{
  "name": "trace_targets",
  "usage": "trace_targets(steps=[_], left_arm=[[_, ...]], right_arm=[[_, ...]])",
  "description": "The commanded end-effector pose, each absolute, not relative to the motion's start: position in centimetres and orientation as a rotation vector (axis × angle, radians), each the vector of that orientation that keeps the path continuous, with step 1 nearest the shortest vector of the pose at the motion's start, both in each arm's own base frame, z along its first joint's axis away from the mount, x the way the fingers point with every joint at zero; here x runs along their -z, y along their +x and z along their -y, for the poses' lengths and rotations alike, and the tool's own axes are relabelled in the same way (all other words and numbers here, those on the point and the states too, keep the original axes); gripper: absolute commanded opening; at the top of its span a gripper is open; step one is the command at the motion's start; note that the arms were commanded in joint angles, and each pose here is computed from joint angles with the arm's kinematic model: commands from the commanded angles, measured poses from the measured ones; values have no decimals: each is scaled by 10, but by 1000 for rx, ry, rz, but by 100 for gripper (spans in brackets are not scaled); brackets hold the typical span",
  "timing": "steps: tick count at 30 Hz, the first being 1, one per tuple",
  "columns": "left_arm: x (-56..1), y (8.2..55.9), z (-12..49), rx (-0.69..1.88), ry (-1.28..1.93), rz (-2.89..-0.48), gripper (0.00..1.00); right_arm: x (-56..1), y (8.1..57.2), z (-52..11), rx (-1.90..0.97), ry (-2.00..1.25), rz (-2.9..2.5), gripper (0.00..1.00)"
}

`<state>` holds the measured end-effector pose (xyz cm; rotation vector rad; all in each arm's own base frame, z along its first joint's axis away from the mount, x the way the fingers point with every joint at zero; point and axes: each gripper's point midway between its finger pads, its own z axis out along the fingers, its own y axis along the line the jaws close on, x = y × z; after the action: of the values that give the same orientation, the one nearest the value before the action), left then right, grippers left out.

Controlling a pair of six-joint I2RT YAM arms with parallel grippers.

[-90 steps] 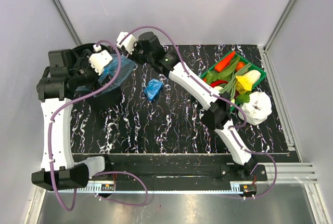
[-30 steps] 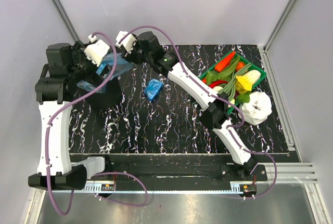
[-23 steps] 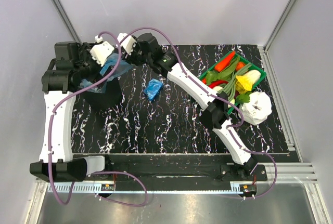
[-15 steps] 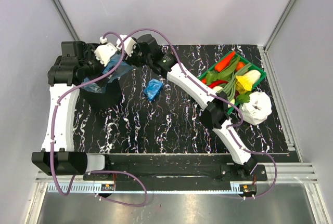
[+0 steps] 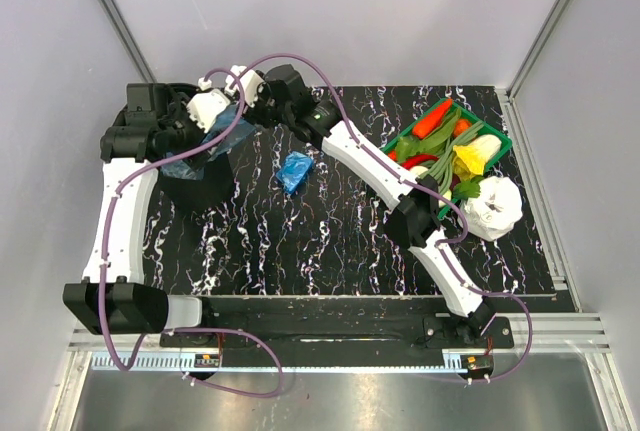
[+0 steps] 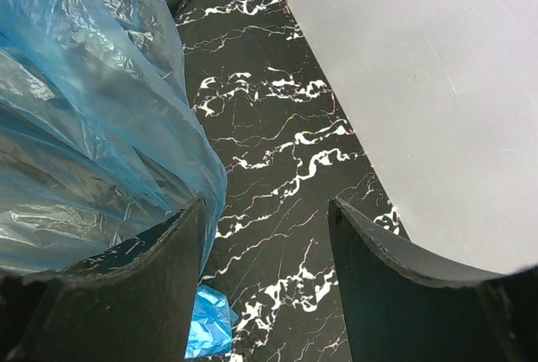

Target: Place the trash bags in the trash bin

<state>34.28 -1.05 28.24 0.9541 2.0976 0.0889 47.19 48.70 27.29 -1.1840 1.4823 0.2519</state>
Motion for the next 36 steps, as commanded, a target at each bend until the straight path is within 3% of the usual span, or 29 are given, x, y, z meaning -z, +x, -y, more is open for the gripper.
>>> trace_targets(steps=[1, 8, 14, 17, 20, 24, 36], left_arm=[[-281, 353, 14, -95, 987, -2060, 78], [-270, 354, 22, -41, 1009, -2070, 62], [-271, 348, 28, -4, 1015, -2066, 42], [-271, 342, 40, 19, 1049, -2054, 31], [-272, 339, 47, 32, 1073, -2050, 13], [-280, 335, 56, 50, 1076, -2044, 0], [-326, 305, 109, 222, 1079, -1981, 0]], right_arm=[[-303, 477, -478, -234, -1123, -1441, 65], [-308, 471, -474, -248, -1118, -1452, 66], [-307, 470, -467, -234, -1113, -1472, 65], [-312, 470, -464, -234, -1105, -1468, 65], [-320, 469, -462, -234, -1098, -1461, 65], [-328, 465, -456, -231, -1101, -1465, 65], [-357, 434, -418, -208, -1111, -1518, 65]])
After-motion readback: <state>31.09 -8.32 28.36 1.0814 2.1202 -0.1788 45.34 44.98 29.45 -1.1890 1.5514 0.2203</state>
